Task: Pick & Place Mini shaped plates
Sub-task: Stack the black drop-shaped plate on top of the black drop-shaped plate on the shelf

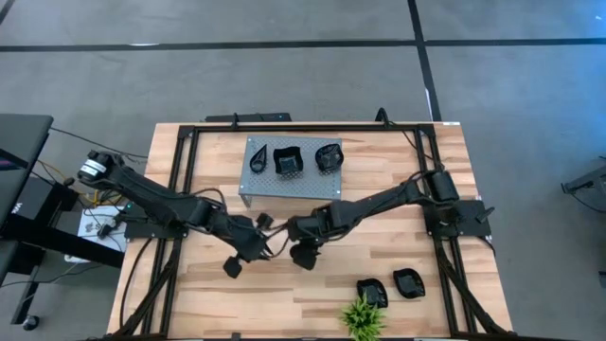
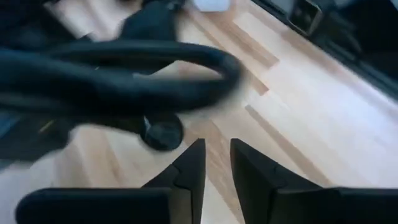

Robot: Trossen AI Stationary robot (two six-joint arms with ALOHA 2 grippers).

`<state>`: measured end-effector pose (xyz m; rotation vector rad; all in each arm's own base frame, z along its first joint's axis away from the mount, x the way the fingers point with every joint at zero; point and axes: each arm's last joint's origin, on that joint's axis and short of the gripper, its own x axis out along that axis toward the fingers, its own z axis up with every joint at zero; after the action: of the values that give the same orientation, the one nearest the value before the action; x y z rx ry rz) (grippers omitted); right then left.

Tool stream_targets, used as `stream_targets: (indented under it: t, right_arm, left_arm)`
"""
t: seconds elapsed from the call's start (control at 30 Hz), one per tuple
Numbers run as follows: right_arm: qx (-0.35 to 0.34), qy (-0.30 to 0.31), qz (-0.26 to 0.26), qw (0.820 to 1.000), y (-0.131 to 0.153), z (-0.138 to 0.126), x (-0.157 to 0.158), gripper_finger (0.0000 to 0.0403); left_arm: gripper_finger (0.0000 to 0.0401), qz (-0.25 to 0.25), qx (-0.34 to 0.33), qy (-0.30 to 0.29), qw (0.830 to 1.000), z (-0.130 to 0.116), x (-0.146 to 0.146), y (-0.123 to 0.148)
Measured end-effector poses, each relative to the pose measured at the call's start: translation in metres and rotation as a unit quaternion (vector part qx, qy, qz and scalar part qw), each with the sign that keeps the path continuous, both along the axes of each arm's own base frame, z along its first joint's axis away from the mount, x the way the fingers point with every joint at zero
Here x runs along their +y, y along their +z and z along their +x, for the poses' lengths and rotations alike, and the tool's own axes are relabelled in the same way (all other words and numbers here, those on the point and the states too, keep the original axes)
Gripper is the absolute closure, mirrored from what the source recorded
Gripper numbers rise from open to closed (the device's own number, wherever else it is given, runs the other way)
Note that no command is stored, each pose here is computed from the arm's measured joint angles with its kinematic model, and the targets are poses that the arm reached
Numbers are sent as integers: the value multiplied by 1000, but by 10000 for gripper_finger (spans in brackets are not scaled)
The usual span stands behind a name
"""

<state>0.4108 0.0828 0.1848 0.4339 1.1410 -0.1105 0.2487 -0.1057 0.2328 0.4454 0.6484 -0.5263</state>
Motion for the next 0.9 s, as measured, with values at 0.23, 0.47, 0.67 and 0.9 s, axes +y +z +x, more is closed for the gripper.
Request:
stream_targets:
  t: [0.23, 0.47, 0.67, 0.9]
  right_arm:
    - [3, -48, 19, 999, 2, 1, -9, 401]
    - [11, -55, 23, 998, 1, 0, -7, 398]
    - [18, -73, 34, 997, 0, -1, -6, 401]
    - [12, -76, 50, 996, 8, -1, -9, 399]
  left_arm:
    - [304, 70, -17, -74, 995, 27, -12, -36]
    - [270, 125, -43, -64, 989, 44, -16, -60]
    - [271, 132, -39, -56, 989, 46, -16, -64]
    - [299, 134, -58, -47, 988, 39, -20, -51]
